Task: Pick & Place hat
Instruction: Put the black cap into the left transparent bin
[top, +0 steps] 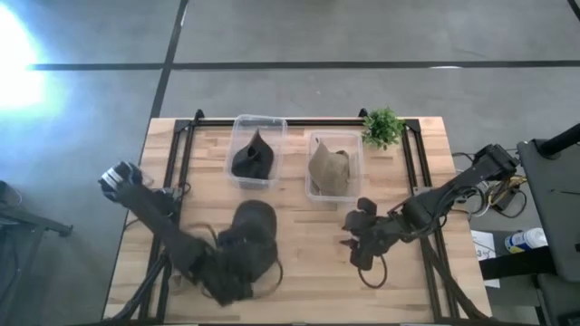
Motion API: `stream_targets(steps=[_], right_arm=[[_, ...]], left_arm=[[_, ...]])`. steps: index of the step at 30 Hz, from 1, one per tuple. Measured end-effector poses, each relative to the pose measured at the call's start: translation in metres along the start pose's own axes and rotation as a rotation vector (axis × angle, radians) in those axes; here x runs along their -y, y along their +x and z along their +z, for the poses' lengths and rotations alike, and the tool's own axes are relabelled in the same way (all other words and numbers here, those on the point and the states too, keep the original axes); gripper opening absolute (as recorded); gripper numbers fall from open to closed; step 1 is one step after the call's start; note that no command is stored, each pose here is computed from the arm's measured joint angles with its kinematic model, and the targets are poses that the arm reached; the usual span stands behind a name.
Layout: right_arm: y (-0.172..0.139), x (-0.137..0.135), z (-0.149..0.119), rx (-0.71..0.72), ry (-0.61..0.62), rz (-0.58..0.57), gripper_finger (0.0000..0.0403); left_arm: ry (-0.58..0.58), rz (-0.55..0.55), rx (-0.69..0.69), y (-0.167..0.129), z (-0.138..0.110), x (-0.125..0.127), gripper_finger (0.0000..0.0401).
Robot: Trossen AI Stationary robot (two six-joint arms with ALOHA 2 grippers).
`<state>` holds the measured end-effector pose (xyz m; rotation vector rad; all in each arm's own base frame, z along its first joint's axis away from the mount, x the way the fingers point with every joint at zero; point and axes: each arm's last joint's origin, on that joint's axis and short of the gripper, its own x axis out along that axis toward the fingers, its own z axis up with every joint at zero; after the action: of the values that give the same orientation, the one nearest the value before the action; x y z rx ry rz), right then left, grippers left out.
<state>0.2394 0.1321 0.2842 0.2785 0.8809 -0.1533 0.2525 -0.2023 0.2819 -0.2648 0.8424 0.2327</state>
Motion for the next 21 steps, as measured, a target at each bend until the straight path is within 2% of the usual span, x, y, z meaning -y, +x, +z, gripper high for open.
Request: stream_targets(steps=[4,8,12,17,19,21], right_arm=[[0.013,-0.002,-0.006,0.038,0.037,0.074,0.0187],[0.021,-0.004,-0.009,0.077,0.076,0.124,0.0187],[0.023,-0.003,-0.01,0.074,0.109,0.124,0.0187],[0.022,-0.004,-0.01,0.077,0.111,0.126,0.0187],[0.022,-0.004,-0.009,0.08,0.112,0.127,0.0187],[0.022,-0.004,-0.009,0.081,0.112,0.126,0.0187]], left_arm=[[0.15,0.109,-0.109,0.03,-0.027,0.013,0.0186],[0.181,0.193,-0.158,0.047,-0.028,0.016,0.0186],[0.114,0.239,-0.167,0.057,-0.022,0.009,0.0186],[0.026,0.353,-0.225,0.063,-0.017,-0.011,0.0186],[-0.035,0.351,-0.284,0.068,-0.016,-0.017,0.0186],[-0.087,0.302,-0.359,0.077,-0.017,-0.022,0.0186]])
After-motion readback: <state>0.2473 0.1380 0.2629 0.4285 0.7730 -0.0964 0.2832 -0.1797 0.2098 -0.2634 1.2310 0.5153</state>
